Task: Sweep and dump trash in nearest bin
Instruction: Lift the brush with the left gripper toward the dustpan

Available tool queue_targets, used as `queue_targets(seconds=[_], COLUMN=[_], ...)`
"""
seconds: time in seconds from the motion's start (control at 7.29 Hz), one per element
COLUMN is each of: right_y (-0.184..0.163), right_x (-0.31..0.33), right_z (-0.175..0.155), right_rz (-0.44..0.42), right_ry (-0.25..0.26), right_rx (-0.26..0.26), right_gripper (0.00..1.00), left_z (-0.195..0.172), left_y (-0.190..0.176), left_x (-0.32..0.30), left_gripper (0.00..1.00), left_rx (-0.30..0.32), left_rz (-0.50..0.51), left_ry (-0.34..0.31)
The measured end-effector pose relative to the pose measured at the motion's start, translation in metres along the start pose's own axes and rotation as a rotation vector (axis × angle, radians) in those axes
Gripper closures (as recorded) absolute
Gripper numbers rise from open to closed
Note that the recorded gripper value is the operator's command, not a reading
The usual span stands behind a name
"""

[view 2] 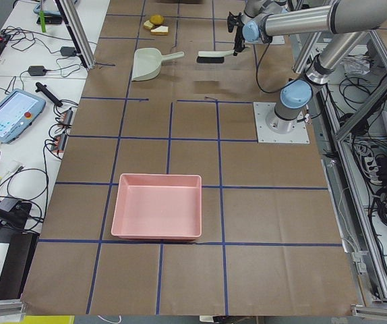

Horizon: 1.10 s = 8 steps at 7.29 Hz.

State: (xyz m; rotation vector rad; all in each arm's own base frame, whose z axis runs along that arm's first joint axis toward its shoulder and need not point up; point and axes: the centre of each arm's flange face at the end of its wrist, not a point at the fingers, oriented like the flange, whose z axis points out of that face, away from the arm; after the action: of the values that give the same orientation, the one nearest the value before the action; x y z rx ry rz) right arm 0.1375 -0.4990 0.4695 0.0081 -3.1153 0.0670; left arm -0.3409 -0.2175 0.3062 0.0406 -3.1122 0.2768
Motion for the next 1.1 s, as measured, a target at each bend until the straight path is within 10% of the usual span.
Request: queue_targets(seconds=[1.1], right_y=[-0.006], right_x=[-0.013], right_z=[0.006], right_rz=[0.013], right_ry=[-0.009], right_rx=[-0.013], right_gripper=[0.0], left_z=[-0.071], left_y=[-0.214], left_x=[-0.145], left_gripper=[0.92], left_rx=[-0.124], left_rz=[-0.02], left_ry=[-0.001])
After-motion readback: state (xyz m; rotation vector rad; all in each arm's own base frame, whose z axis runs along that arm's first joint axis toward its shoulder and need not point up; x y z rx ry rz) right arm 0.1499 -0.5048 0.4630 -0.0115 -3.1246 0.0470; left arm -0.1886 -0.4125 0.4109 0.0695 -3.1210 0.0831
